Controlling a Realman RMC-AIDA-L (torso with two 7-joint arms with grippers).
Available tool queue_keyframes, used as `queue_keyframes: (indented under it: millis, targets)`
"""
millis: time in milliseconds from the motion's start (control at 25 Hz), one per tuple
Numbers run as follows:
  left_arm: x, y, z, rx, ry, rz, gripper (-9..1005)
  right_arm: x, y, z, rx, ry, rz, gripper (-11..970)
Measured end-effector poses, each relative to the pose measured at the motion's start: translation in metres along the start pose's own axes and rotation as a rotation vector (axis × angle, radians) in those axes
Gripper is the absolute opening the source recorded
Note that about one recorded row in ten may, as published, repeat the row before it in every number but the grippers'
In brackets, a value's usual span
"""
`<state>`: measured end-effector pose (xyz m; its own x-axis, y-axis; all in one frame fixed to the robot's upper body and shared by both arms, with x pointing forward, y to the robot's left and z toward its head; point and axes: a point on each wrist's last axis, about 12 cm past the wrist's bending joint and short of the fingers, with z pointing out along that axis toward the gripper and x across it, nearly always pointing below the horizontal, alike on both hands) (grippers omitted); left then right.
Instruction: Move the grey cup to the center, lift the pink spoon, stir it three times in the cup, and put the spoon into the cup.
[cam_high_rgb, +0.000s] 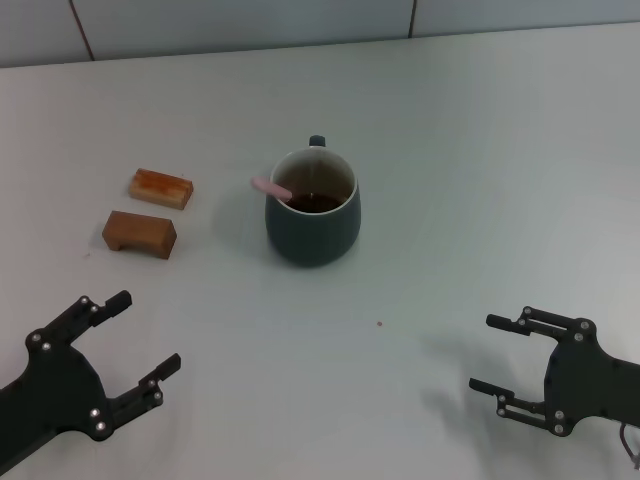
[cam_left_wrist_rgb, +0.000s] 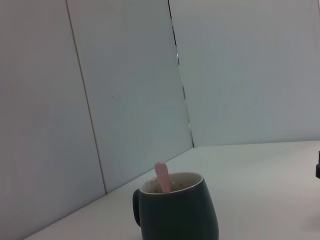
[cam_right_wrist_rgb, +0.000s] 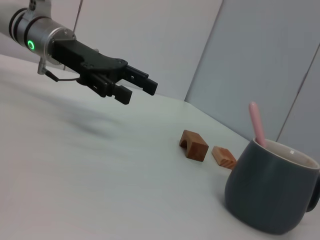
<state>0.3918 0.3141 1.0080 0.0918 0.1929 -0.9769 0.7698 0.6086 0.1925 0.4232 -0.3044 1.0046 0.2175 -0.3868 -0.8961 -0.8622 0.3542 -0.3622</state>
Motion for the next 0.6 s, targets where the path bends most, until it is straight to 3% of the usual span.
queue_keyframes:
  millis: [360,600]
  targets:
    - [0.002,-0.006,0.001,0.018,0.004,0.024,735,0.001,0.001,-0.001,0.002,0.005,0.002,674]
    - [0.007,-0.016,0.001,0.065,0.033,0.124,728,0.001,0.0,-0.001,0.009,0.009,0.003,674]
